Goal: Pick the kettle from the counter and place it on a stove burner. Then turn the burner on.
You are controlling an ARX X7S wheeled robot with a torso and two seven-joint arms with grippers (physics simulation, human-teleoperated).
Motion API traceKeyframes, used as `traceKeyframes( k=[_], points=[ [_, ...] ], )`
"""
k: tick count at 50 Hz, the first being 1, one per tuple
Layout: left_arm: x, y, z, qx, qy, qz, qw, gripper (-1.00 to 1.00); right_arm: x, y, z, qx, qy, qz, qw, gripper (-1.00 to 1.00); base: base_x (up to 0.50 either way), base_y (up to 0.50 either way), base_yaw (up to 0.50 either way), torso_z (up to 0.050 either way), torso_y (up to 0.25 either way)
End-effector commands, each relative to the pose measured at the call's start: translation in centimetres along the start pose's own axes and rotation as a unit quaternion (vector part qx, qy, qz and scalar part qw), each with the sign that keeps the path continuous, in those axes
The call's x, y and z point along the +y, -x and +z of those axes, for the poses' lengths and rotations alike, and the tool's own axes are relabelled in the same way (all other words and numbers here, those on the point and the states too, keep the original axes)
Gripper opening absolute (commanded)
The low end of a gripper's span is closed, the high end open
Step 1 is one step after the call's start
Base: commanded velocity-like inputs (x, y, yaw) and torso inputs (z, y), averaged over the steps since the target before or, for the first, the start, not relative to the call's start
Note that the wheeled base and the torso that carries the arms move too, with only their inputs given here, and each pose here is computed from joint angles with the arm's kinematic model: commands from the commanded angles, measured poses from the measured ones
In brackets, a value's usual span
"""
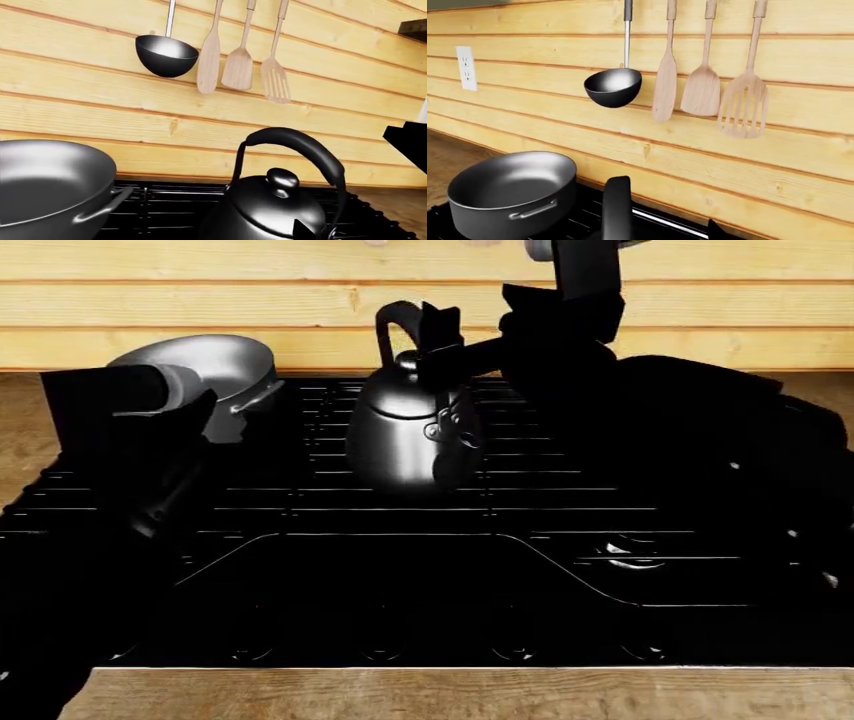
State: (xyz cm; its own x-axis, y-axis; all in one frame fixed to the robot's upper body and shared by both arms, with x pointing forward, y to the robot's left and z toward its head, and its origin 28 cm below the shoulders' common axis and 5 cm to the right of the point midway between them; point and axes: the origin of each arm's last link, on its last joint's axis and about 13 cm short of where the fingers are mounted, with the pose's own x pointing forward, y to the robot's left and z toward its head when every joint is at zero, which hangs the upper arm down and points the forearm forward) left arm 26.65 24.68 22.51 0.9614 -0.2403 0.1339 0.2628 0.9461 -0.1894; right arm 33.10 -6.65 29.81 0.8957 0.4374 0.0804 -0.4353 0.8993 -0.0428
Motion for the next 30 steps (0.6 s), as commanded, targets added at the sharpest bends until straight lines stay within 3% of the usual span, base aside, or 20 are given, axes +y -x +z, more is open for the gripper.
traceKeyframes(
  k=[1, 20, 30],
  points=[
    [-0.4, 0.3, 0.0, -0.008, -0.010, -0.015, 1.000, 1.00, -0.1, 2.9, -0.3, -0.002, -0.017, -0.025, 1.000, 1.00, 0.00, 0.00, 0.00, 0.000, 0.000],
    [-0.8, 0.7, -0.3, -0.005, -0.013, -0.026, 1.000, 1.00, -0.4, 6.4, -1.6, -0.005, -0.055, -0.067, 0.996, 1.00, 0.00, 0.00, 0.00, 0.000, 0.000],
    [-0.6, 0.7, -0.4, -0.005, -0.012, -0.025, 1.000, 1.00, -0.3, 6.9, -1.9, 0.003, -0.055, -0.070, 0.996, 1.00, -0.46, 0.00, 0.00, 0.000, 0.001]
  ],
)
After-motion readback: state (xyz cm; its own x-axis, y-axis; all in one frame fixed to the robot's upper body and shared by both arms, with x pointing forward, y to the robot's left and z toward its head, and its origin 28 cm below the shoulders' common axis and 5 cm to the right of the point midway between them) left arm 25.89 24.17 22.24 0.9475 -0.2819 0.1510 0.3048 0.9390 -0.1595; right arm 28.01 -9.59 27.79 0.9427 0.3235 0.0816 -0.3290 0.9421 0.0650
